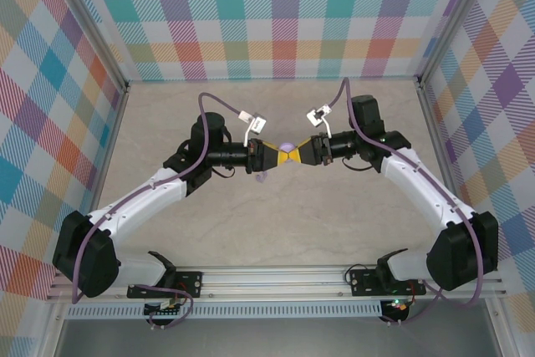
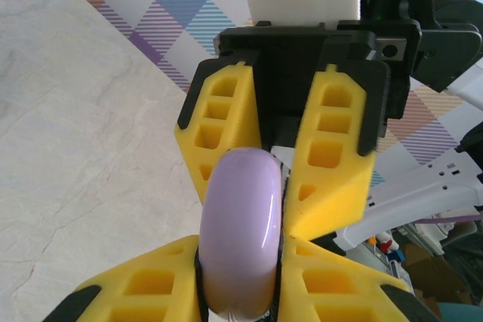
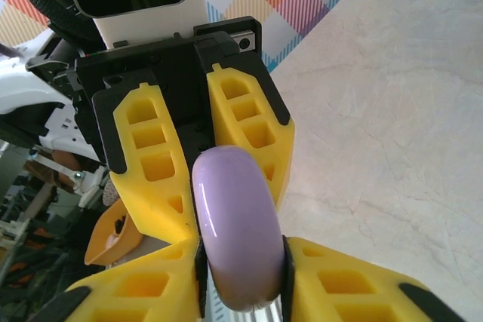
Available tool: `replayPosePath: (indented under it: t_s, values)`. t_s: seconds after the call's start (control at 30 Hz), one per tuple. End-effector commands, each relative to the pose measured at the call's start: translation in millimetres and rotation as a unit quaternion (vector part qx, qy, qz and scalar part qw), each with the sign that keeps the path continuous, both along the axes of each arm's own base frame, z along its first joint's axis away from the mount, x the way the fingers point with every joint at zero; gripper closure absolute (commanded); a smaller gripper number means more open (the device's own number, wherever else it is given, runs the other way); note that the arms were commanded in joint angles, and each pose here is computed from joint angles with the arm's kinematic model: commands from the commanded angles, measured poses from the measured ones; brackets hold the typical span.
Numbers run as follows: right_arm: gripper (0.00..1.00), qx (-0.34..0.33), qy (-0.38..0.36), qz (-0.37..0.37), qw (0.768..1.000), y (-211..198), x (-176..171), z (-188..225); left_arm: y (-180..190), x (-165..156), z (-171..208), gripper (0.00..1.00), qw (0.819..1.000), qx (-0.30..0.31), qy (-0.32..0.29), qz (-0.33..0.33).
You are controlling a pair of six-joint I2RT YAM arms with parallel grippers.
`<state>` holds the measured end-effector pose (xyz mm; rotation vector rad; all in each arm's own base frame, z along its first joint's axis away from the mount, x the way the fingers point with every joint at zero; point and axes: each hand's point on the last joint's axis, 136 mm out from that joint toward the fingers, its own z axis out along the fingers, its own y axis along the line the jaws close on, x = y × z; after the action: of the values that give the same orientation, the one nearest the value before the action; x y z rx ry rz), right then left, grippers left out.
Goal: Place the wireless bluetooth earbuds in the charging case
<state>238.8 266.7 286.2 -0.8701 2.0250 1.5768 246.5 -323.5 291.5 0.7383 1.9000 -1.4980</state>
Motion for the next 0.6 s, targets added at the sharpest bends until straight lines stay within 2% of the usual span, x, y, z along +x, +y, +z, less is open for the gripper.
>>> replayPosePath:
  t_s: [0.0, 0.1, 0.2, 0.43, 0.57]
  values:
    - [0.57, -0.011, -0.040, -0.023, 0.999, -2.2, 1.8, 12.5, -3.3, -1.5, 6.3, 0.84, 1.000, 0.004, -0.024, -0.003]
    - [0.49, -0.036, -0.051, -0.058, 0.996, -7.7, 8.4, 11.1, -0.4, 4.4, 1.4, 0.86, 0.999, 0.027, -0.035, 0.012]
    - [0.45, -0.050, -0.061, -0.076, 0.994, -12.6, 9.1, 12.5, 2.3, 12.6, -2.6, 0.86, 0.996, 0.048, -0.064, 0.030]
    - [0.42, -0.076, -0.074, -0.087, 0.991, -17.6, 2.9, 14.1, 8.1, 11.8, 4.7, 0.89, 0.973, 0.044, -0.224, 0.028]
    - [0.41, -0.088, -0.075, -0.079, 0.990, -14.2, -1.2, 11.7, 6.8, 7.9, 9.6, 0.90, 0.964, 0.041, -0.262, 0.011]
